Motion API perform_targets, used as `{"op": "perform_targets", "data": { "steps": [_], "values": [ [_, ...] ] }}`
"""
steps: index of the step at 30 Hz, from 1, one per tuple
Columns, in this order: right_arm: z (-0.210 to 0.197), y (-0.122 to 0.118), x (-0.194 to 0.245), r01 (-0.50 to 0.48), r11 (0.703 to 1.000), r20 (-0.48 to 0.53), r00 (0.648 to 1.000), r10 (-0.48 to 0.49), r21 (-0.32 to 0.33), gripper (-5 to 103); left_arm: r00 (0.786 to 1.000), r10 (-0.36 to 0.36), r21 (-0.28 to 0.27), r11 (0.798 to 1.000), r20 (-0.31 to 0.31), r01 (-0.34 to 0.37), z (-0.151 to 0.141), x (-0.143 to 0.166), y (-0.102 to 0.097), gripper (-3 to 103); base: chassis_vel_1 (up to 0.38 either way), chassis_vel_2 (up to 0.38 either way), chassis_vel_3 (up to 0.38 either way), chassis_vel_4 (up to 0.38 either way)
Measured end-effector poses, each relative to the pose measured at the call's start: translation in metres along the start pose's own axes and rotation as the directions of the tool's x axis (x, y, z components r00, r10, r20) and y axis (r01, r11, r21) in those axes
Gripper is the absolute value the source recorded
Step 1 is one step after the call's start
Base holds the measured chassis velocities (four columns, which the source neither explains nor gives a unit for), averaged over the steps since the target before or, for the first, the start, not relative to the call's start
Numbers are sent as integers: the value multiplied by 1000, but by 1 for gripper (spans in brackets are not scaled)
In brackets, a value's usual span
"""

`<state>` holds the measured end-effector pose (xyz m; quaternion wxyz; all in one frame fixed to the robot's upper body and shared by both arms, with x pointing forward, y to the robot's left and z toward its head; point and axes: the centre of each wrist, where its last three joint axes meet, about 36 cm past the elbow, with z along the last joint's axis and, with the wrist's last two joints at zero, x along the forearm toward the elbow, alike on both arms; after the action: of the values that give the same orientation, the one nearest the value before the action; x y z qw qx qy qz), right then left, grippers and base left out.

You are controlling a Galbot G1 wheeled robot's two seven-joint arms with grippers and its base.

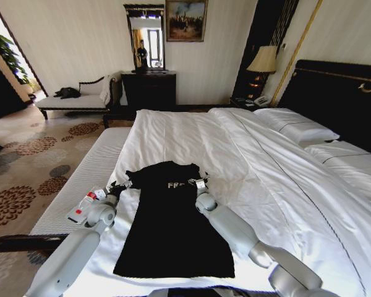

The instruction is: Fold the clothes on the bed.

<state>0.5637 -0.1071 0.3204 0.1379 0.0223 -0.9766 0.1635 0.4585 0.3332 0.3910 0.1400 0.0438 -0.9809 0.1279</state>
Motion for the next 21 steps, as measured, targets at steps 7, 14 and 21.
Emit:
{"op": "perform_targets", "data": {
  "steps": [7,14,21],
  "values": [
    [8,16,-15,-18,999,24,1000,17,29,100,1000,1,-4,1000,2,-1,-1,3,2,100,0,0,0,0],
    [-19,-7,10,-28,998,71,997,32,-60,100,1000,-2,3,1000,8,2,0,3,2,100,0,0,0,0],
    [-28,-66,42,-78,990,70,994,86,-116,100,1000,11,22,1000,-16,-10,9,-2,1,100,0,0,0,0]
  ]
}}
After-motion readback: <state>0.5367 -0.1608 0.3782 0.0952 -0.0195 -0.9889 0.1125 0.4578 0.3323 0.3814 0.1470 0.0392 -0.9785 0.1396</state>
